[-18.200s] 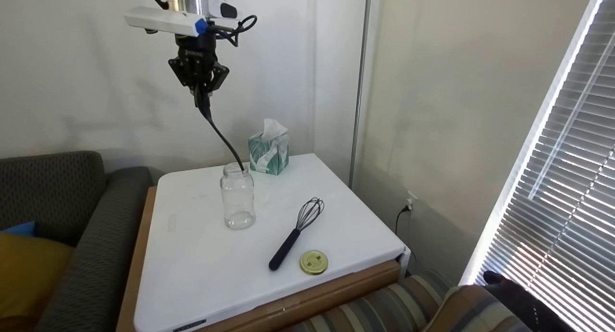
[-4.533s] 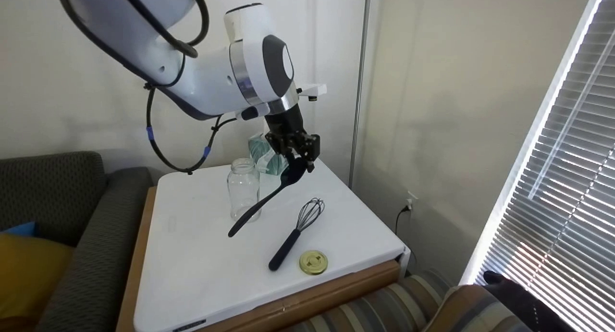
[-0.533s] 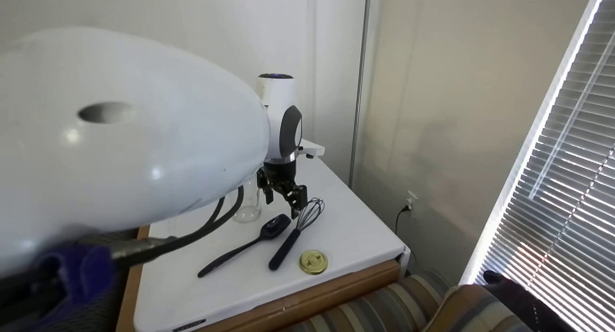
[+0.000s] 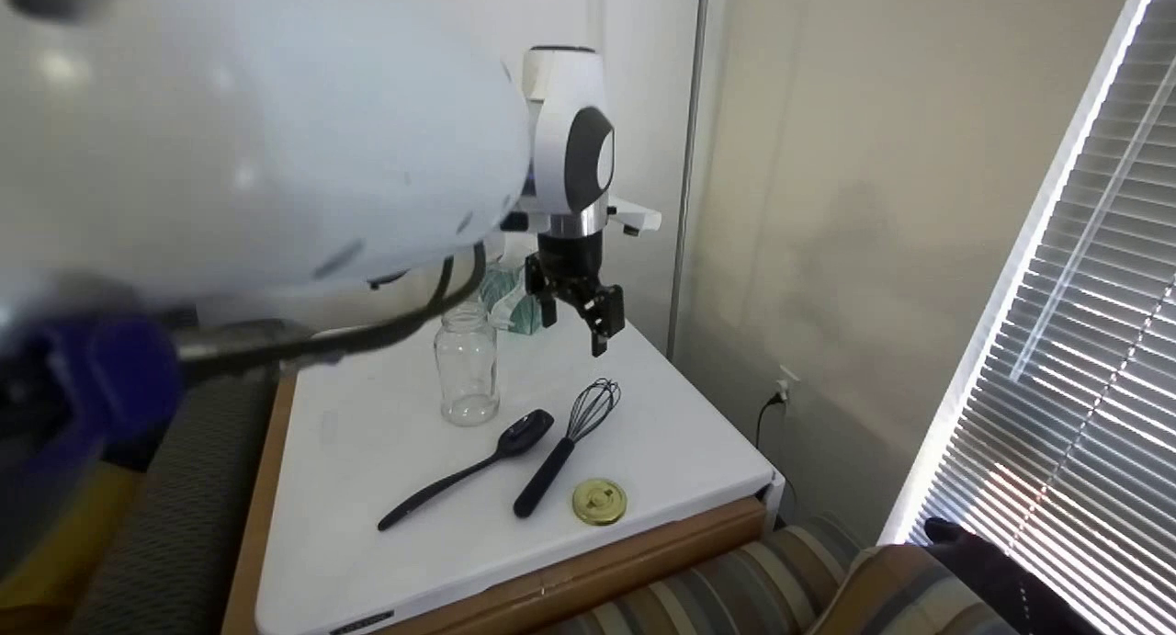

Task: Move the whisk to the right, remove the spoon from the cup and put it beside the whisk

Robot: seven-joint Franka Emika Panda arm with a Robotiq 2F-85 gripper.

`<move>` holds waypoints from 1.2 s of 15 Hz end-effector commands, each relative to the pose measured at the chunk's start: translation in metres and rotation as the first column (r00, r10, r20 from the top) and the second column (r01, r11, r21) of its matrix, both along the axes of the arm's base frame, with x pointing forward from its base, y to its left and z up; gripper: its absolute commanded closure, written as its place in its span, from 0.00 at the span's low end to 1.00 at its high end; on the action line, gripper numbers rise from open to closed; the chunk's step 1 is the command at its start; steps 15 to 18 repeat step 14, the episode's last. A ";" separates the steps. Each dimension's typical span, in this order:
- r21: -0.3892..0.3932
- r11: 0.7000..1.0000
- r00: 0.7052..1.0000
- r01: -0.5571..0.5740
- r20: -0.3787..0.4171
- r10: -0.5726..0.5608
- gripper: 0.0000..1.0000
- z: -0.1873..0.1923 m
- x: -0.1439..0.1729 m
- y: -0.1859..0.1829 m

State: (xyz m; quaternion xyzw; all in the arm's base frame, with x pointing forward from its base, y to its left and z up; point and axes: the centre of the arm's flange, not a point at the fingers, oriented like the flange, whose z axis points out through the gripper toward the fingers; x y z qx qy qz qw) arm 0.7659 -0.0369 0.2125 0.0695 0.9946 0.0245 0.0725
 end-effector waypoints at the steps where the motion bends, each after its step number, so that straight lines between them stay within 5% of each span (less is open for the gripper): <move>1: -0.050 0.989 0.989 0.140 -0.032 -0.142 0.00 0.081 0.026 -0.017; 5: -0.048 0.933 0.932 0.358 -0.036 -0.360 0.00 0.153 0.030 -0.013; 6: -0.004 0.960 0.960 0.280 -0.015 -0.280 0.00 0.142 0.016 -0.018; 9: -0.030 0.939 0.940 0.342 0.011 -0.342 0.00 0.171 0.017 -0.008; 18: -0.041 0.935 0.935 0.353 0.003 -0.354 0.00 0.162 0.018 -0.012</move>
